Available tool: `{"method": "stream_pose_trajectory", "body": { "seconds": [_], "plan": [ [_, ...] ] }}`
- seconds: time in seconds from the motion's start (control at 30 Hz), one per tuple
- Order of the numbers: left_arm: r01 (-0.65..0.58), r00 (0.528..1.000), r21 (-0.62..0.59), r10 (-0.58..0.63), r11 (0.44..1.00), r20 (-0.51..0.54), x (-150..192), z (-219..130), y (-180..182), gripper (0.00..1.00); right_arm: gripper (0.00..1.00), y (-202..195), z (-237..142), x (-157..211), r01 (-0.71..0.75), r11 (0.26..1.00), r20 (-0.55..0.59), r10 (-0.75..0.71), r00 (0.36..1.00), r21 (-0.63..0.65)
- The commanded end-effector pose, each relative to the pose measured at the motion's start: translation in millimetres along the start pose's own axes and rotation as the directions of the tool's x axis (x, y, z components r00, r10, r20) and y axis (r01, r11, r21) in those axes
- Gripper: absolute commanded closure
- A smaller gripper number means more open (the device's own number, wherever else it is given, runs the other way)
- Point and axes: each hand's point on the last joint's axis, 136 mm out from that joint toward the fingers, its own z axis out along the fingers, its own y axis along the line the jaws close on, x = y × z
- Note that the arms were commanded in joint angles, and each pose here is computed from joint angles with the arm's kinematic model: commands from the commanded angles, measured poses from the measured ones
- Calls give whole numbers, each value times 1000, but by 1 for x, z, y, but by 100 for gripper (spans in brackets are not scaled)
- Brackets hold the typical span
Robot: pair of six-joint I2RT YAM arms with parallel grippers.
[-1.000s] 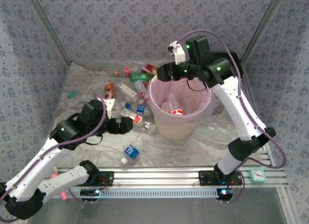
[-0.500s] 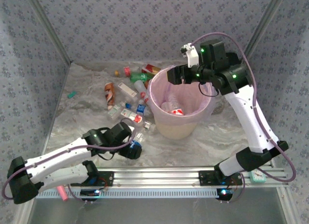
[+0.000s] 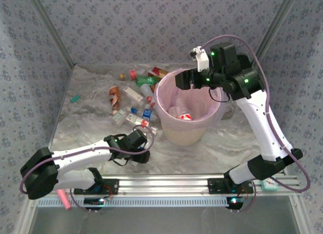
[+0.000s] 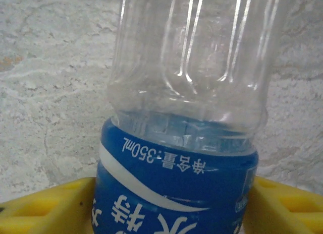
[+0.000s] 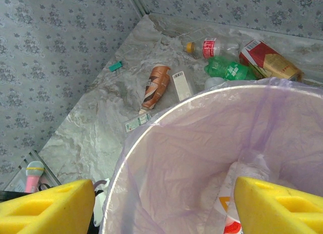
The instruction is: Put the plastic bottles in the bin
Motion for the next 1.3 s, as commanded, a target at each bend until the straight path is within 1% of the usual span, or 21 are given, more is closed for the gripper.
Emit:
{"method": "stream_pose_trajectory", "body": {
  "seconds": [0.0, 0.07, 0.13, 0.17, 0.23, 0.33, 0.4, 0.43, 0.5, 0.57, 0.6, 0.77, 0.83, 0.9, 1.0, 1.1, 1.13, 1.2, 1.27],
  "plan": [
    [24, 999, -25, -23, 999, 26, -5, -1, 6, 37, 25, 0, -10, 1, 4, 1000, 11, -4, 1000, 8],
    [35, 998, -25, -33, 999, 52, -11, -8, 7, 42, 25, 2, -8, 2, 2, 1000, 6, -2, 1000, -8],
    [62, 994, -23, -59, 998, 88, -17, -19, 11, 43, 25, 8, -6, 3, 1, 999, 1, -1, 1000, -48],
    [80, 991, -21, -78, 997, 110, -23, -28, 15, 44, 25, 13, -5, 2, 0, 997, 0, 0, 1000, -76],
    [119, 976, -20, -114, 993, 188, -38, -52, 22, 44, 25, 22, -5, 0, -4, 992, 3, 5, 1000, -124],
    [184, 916, 1, -172, 983, 361, -73, -107, 34, 46, 25, 38, 0, -4, 0, 982, 6, 2, 1000, -190],
    [201, 841, 64, -205, 978, 501, -104, -152, 33, 47, 23, 51, 5, -8, 10, 973, 12, -8, 1000, -230],
    [190, 804, 109, -218, 976, 554, -118, -170, 28, 48, 21, 56, 9, -10, 12, 968, 11, -9, 1000, -249],
    [132, 739, 193, -227, 972, 634, -145, -206, 14, 49, 17, 71, 17, -14, 15, 953, 7, -14, 1000, -304],
    [57, 693, 263, -228, 963, 684, -165, -234, -3, 49, 14, 83, 26, -17, 31, 940, 3, -32, 999, -341],
    [25, 677, 286, -227, 958, 700, -175, -245, -11, 49, 13, 89, 30, -18, 39, 932, 0, -41, 999, -359],
    [-85, 648, 324, -194, 942, 736, -207, -272, -39, 50, 11, 114, 52, -20, 42, 897, -26, -59, 998, -440],
    [-129, 643, 344, -185, 930, 743, -217, -276, -51, 50, 12, 123, 59, -19, 43, 883, -40, -70, 997, -467],
    [-165, 651, 353, -167, 921, 741, -223, -277, -61, 50, 12, 129, 65, -17, 49, 874, -48, -82, 995, -483],
    [-190, 654, 360, -156, 913, 740, -231, -280, -69, 50, 15, 126, 72, -18, 43, 881, -53, -77, 996, -472],
    [-193, 644, 360, -159, 913, 748, -235, -284, -69, 50, 24, 121, 72, -19, 37, 887, -51, -68, 996, -461],
    [-205, 642, 364, -155, 909, 751, -236, -285, -71, 50, 25, 118, 74, -20, 34, 892, -51, -64, 997, -451],
    [-220, 637, 372, -156, 902, 755, -238, -289, -74, 50, 23, 109, 79, -21, 28, 910, -51, -54, 997, -414],
    [-228, 636, 379, -158, 897, 755, -240, -290, -77, 50, 22, 102, 82, -21, 18, 916, -57, -44, 997, -401]
  ]
}}
